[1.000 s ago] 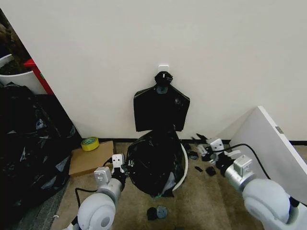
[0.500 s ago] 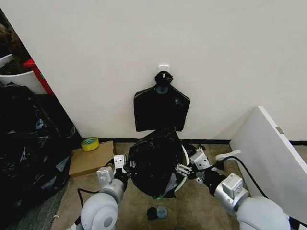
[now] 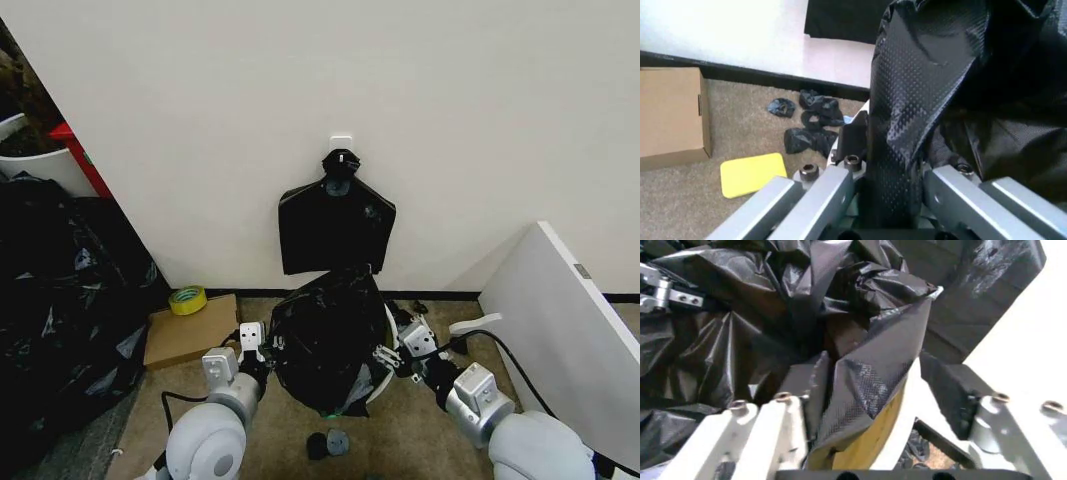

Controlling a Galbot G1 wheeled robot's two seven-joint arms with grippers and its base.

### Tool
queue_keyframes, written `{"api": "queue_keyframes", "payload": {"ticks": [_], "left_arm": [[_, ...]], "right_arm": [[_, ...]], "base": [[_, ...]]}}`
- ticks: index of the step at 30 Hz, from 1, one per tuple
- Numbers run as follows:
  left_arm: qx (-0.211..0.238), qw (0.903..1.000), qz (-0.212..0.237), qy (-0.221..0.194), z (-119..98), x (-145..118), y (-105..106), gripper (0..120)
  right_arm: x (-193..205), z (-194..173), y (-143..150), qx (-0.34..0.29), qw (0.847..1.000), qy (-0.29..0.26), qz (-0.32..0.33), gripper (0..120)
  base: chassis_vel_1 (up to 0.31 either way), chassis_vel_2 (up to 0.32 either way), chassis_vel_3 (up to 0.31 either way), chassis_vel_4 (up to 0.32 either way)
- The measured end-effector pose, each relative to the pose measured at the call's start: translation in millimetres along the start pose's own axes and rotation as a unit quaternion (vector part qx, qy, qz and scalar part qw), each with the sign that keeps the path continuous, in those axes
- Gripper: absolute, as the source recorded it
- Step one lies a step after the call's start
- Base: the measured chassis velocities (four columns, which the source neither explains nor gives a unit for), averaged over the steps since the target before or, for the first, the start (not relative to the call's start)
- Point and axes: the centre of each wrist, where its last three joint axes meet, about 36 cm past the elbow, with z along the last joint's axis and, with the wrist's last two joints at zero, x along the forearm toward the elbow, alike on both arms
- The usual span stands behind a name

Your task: Place the garbage bag over the trash bin.

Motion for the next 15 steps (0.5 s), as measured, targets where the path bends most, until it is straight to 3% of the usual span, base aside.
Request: {"api": "queue_keyframes", "payload": {"ticks": [10, 15], "left_arm": [[0.001, 1.0000, 0.005, 0.000, -0.6, 0.8, -1.3, 1], [0.001, 1.0000, 0.006, -0.001, -1.2, 1.4, -1.7, 1]], "right_arm": [[-1.2, 3.7, 0.5, 0.005, 1.000, 0.009, 0.005, 7], [-1.6, 4.6, -0.7, 0.007, 1.000, 0.011, 0.007, 0]], "base": [[0.000, 0.000, 0.000, 0.000], [0.000, 0.000, 0.000, 0.000]]}}
